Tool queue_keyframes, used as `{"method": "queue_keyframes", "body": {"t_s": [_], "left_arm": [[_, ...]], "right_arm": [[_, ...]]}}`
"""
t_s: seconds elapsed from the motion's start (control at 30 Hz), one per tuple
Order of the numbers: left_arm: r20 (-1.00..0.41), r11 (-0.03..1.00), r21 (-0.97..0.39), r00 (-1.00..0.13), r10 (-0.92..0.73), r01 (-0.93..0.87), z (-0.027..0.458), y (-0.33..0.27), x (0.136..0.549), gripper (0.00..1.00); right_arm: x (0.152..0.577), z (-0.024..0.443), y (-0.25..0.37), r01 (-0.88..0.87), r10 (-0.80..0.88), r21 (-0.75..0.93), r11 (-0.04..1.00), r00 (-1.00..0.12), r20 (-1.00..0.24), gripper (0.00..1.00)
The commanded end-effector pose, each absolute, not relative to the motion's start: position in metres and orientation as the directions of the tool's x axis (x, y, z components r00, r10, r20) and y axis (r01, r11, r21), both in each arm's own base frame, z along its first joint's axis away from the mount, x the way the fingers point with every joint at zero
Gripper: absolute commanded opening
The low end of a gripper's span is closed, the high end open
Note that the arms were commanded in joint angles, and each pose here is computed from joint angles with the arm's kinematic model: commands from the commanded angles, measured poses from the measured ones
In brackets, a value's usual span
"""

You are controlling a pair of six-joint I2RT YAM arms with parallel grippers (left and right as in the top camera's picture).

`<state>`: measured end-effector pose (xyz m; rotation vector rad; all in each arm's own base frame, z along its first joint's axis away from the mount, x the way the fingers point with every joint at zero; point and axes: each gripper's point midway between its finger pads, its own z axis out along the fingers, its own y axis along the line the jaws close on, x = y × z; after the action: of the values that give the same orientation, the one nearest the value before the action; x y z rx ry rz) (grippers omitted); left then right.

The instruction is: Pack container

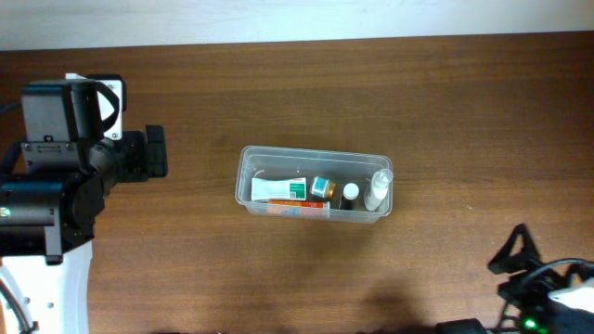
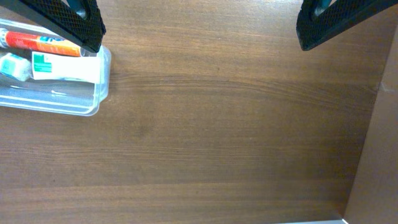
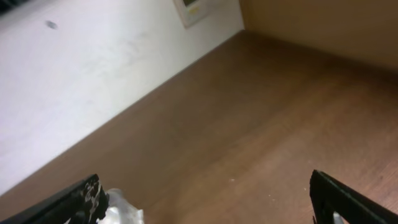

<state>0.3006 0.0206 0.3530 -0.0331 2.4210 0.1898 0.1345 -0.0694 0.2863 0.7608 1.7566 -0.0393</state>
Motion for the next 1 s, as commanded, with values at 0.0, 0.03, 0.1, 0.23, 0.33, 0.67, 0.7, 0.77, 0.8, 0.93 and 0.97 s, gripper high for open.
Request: {"method": "queue_keyframes", "body": {"t_s": [0.0, 0.03, 0.1, 0.23, 0.33, 0.67, 0.7, 0.77, 0.8, 0.93, 0.97], "left_arm": [[-0.663, 0.989, 0.121, -0.749, 0.013, -0.09, 0.357, 0.023, 0.3, 0.99], [-0.663, 0.989, 0.121, -0.749, 0.013, -0.09, 0.357, 0.023, 0.3, 0.99], [-0.663, 0.989, 0.121, -0.749, 0.013, -0.09, 0.357, 0.023, 0.3, 1.0], [-0.663, 0.989, 0.121, -0.749, 0.013, -0.09, 0.357, 0.023, 0.3, 0.99], [-0.663, 0.989, 0.121, -0.749, 0.013, -0.09, 0.357, 0.023, 0.3, 1.0], [-0.663, 0.989, 0.121, -0.749, 0.012, -0.09, 0.357, 0.023, 0.3, 0.99], [-0.663, 0.989, 0.121, -0.749, 0.012, -0.09, 0.357, 0.023, 0.3, 0.99], [-0.663, 0.989, 0.121, -0.749, 0.013, -0.09, 0.357, 0.023, 0.3, 0.99], [-0.663, 0.989, 0.121, -0.749, 0.013, -0.09, 0.357, 0.023, 0.3, 0.99], [-0.663, 0.989, 0.121, -0.749, 0.013, -0.09, 0.357, 0.023, 0.3, 0.99], [-0.663, 0.989, 0.121, -0.749, 0.013, -0.09, 0.357, 0.023, 0.3, 1.0]], "right_arm": [[0.132, 0.237, -0.074, 0.55, 0.47, 0.318, 0.772, -0.159, -0.868, 0.99], [0.133, 0.22, -0.073, 0.555, 0.475, 0.311, 0.772, -0.178, -0.862, 0.98], [0.136, 0.198, -0.07, 0.555, 0.481, 0.302, 0.775, -0.209, -0.851, 0.98], [0.144, 0.163, -0.064, 0.544, 0.489, 0.288, 0.788, -0.268, -0.83, 0.98], [0.152, 0.139, -0.06, 0.536, 0.495, 0.279, 0.797, -0.313, -0.811, 0.98], [0.163, 0.091, -0.058, 0.55, 0.496, 0.241, 0.8, -0.381, -0.78, 0.98], [0.165, 0.089, -0.058, 0.549, 0.496, 0.242, 0.8, -0.379, -0.781, 0.98], [0.167, 0.086, -0.058, 0.548, 0.496, 0.243, 0.801, -0.378, -0.782, 0.98], [0.168, 0.085, -0.058, 0.547, 0.496, 0.244, 0.801, -0.376, -0.783, 0.98], [0.172, 0.079, -0.058, 0.546, 0.496, 0.246, 0.801, -0.373, -0.784, 0.98], [0.173, 0.078, -0.058, 0.546, 0.495, 0.246, 0.801, -0.373, -0.785, 0.98]]}}
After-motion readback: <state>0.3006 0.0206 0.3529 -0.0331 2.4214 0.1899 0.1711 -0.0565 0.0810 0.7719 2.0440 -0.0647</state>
